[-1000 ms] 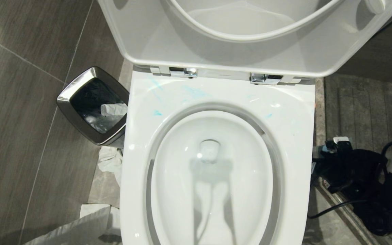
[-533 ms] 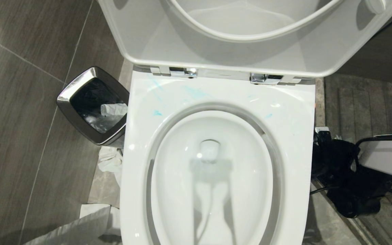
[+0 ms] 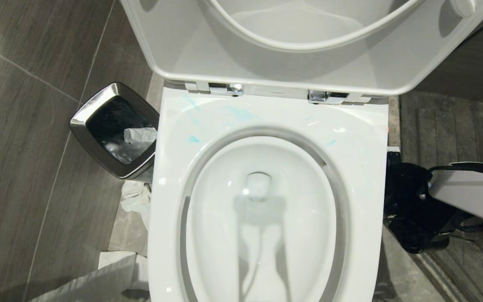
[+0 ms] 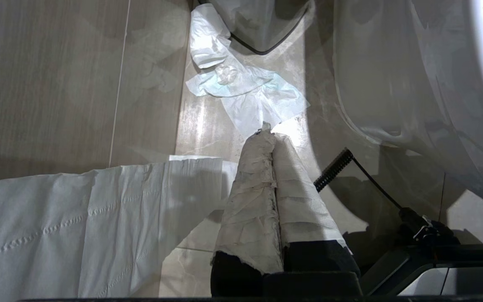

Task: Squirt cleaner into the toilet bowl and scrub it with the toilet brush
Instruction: Pour in the cleaning agent

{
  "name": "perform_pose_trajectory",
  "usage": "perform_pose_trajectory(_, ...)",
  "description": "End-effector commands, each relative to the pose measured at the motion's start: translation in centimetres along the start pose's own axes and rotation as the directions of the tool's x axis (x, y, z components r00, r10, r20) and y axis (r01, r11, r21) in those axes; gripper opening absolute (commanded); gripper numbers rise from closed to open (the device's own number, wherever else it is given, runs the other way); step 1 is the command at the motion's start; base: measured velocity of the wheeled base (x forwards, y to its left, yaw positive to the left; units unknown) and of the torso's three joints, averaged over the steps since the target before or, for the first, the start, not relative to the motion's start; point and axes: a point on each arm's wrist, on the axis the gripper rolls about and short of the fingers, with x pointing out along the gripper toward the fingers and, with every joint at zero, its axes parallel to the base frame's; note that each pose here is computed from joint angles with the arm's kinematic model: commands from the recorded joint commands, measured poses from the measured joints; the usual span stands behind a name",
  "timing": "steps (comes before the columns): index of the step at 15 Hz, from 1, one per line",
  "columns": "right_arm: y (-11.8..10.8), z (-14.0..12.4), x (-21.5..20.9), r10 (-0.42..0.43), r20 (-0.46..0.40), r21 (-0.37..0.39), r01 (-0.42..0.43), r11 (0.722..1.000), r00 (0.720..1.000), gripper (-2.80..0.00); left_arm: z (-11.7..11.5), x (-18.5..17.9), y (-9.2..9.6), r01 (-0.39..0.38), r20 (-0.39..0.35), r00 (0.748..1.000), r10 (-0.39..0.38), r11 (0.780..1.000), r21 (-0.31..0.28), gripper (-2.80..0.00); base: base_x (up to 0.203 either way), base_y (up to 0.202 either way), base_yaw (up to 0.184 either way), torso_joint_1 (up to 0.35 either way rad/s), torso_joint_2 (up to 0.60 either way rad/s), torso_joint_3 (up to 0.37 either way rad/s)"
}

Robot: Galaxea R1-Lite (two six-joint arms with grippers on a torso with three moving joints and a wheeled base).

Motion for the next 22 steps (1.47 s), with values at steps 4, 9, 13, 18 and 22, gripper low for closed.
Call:
perform_pose_trajectory(4,-0.2,0.0,0.7,-0.043,0.031,-0.025,0.044,0.999,0.999,0.00,0.0,0.0,0.0,0.000,-0.003,1.000,0.000,1.000,0.000,-2.80,0.000,0.000,0.000,0.000,0.00,0.000)
perform_pose_trajectory(9,-1.4,0.8,1.0,-0.093,0.057,-0.054,0.096,0.994,0.994,0.00,0.0,0.0,0.0,0.000,-0.003,1.000,0.000,1.000,0.000,-2.80,0.000,0.000,0.000,0.000,0.00,0.000)
perform_pose_trajectory(13,-2.7,1.1,1.0,-0.121,0.064,-0.069,0.126,0.990,0.991,0.00,0.0,0.0,0.0,0.000,-0.003,1.000,0.000,1.000,0.000,-2.80,0.000,0.000,0.000,0.000,0.00,0.000)
perform_pose_trajectory(18,-1.5,1.1,1.0,-0.085,0.065,-0.059,0.089,0.994,0.994,0.00,0.0,0.0,0.0,0.000,-0.003,1.000,0.000,1.000,0.000,-2.80,0.000,0.000,0.000,0.000,0.00,0.000)
perform_pose_trajectory(22,-0.8,0.4,1.2,-0.012,0.053,-0.067,0.015,0.998,0.999,0.00,0.0,0.0,0.0,0.000,-0.003,1.000,0.000,1.000,0.000,-2.80,0.000,0.000,0.000,0.000,0.00,0.000)
